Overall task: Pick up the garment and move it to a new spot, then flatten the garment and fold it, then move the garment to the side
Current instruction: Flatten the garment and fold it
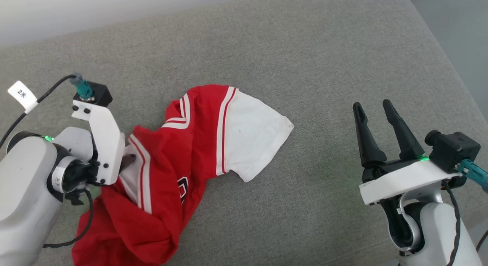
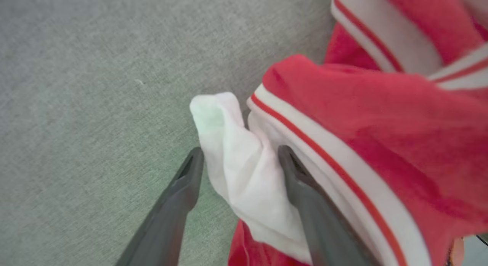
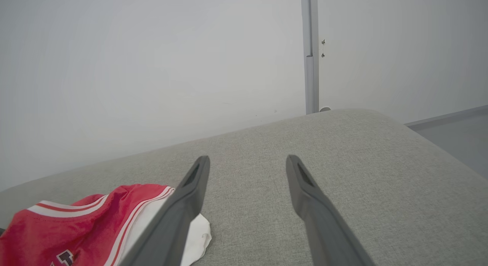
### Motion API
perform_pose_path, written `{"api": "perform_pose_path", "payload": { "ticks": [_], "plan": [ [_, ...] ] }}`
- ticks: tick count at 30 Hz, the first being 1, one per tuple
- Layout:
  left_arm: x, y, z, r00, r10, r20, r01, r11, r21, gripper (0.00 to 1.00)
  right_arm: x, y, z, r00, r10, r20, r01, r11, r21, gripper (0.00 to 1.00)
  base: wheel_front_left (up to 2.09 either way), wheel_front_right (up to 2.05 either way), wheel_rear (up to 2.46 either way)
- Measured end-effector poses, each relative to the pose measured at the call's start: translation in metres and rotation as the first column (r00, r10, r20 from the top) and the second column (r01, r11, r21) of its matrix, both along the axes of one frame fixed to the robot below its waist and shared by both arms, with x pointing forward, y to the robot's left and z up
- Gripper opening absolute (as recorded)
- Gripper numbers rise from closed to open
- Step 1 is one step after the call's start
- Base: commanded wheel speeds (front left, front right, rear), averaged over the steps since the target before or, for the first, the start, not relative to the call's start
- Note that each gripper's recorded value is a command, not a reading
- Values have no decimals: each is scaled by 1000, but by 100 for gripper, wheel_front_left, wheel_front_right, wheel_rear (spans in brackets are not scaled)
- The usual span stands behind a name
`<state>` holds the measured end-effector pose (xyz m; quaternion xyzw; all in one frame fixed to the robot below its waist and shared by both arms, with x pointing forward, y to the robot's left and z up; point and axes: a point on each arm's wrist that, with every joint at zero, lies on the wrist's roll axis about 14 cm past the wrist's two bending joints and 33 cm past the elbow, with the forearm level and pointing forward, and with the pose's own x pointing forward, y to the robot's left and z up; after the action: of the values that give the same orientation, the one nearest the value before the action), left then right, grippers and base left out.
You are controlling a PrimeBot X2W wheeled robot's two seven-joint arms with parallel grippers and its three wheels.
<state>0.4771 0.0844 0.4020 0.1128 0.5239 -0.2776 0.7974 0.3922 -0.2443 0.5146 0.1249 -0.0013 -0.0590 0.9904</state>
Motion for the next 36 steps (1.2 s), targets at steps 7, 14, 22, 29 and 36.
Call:
{"api": "perform_pose_path", "payload": {
  "ticks": [7,14,22,29,36],
  "plan": [
    [4,14,-9,999,41,-6,-41,999,23,0,6,0,-3,1000,2,0,-2,1000,5,100,0,0,0],
    [24,38,22,981,167,98,-163,985,-48,0,13,7,-4,1000,23,2,-23,1000,8,100,0,0,0],
    [20,117,39,910,377,173,-378,925,-28,0,22,19,-2,998,58,10,-59,998,5,100,0,0,0],
    [-9,169,21,857,489,166,-503,862,58,0,27,27,-2,997,83,5,-83,997,1,100,0,0,0],
    [-7,174,19,829,520,205,-527,849,-20,100,31,33,-2,995,103,-1,-103,995,1,100,0,0,0]
  ]
}}
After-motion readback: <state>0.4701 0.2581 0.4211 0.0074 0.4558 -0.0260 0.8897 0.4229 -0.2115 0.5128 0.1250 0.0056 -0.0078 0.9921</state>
